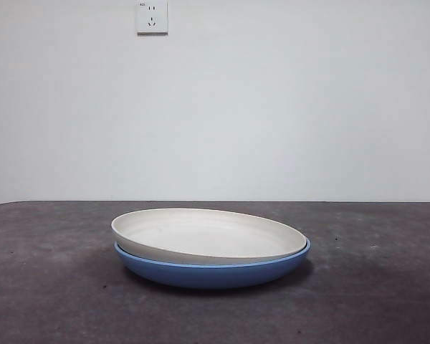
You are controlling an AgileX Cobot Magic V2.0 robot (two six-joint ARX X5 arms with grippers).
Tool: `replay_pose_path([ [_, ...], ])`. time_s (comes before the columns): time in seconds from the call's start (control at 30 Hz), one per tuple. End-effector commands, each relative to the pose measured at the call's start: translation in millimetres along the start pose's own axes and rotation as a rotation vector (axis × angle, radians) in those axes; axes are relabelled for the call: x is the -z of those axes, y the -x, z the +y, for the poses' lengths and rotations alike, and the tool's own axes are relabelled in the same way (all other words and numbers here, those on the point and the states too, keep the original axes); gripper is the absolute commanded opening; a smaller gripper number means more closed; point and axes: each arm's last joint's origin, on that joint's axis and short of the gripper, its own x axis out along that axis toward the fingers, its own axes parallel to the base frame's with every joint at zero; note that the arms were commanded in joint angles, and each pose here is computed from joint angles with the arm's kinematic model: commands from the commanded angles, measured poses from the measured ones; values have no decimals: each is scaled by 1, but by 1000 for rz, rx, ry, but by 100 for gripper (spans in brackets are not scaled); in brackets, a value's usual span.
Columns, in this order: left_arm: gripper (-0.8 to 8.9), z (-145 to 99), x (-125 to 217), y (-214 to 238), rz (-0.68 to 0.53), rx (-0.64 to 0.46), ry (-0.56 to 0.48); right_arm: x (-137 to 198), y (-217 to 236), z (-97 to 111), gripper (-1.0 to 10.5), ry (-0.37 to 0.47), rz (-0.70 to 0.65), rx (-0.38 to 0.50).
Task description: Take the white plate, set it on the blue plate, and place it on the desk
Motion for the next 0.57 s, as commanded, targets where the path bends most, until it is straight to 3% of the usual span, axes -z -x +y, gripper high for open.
replay_pose_path([
  [0.03,16,1,7,-2,26,-6,-16,17,-4,1,18,-49,17,45],
  [0.27,16,1,7,-2,26,-6,-16,48,-13,3,18,-148,95,98],
  [0.57,16,1,7,-2,26,-6,-16,48,-13,2,18,-165,93,116],
])
